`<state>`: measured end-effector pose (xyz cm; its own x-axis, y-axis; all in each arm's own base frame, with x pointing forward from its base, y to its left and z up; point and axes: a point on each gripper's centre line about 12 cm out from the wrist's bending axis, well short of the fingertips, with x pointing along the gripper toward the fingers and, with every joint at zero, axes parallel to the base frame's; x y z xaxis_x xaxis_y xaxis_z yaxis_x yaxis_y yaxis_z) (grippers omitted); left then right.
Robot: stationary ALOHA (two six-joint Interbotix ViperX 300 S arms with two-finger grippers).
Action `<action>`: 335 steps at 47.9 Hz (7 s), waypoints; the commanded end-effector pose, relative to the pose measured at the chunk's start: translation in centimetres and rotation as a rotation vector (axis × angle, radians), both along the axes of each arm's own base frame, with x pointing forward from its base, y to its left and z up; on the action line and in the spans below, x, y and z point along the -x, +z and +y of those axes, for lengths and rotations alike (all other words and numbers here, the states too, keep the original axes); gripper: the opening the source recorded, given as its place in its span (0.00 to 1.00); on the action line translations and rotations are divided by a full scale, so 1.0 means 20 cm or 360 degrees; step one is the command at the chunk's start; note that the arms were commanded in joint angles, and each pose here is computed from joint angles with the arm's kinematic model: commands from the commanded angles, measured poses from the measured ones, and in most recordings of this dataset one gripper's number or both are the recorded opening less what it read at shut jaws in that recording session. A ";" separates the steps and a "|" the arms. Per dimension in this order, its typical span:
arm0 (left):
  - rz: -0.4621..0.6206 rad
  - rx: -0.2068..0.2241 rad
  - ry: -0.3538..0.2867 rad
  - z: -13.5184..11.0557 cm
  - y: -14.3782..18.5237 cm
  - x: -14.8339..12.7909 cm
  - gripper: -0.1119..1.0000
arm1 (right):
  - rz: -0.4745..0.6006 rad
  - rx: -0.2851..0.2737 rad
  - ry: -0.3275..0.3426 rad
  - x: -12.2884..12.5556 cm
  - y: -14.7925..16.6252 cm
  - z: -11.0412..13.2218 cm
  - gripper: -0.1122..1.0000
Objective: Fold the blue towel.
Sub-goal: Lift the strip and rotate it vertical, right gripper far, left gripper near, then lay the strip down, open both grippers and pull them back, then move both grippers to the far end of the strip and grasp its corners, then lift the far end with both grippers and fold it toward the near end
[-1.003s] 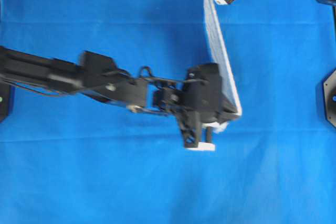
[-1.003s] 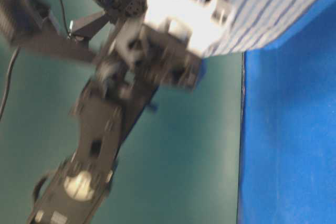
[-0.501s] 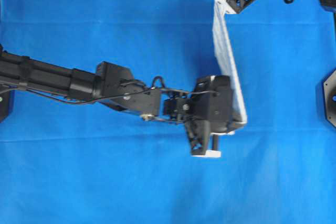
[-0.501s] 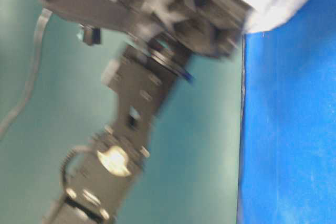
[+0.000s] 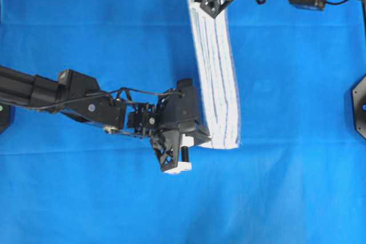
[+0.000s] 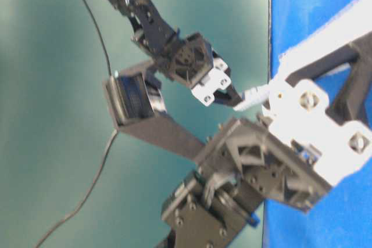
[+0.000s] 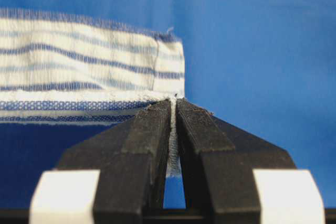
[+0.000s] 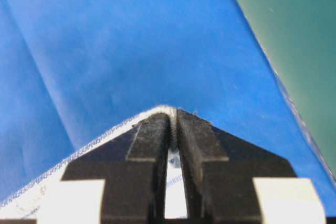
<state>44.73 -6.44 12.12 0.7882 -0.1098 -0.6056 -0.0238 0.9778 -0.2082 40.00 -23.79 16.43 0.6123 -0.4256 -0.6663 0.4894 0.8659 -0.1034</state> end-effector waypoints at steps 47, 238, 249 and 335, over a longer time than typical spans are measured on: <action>-0.0007 -0.0076 -0.0104 -0.04 0.15 0.11 0.43 | 0.0037 0.0068 -0.0008 0.04 0.13 -0.02 0.56; -0.0074 -0.0460 0.0791 1.55 -0.08 0.19 0.14 | -0.0304 -0.0097 -0.0187 0.41 -0.29 -0.09 0.17; -0.0144 -0.0532 0.0762 1.55 0.05 0.19 0.14 | -0.0370 -0.0055 -0.0184 0.45 -0.17 -0.06 0.17; -0.0106 -0.0322 -0.0102 0.21 0.01 0.24 0.14 | -0.0169 -0.0460 0.0508 0.48 -0.16 1.17 0.17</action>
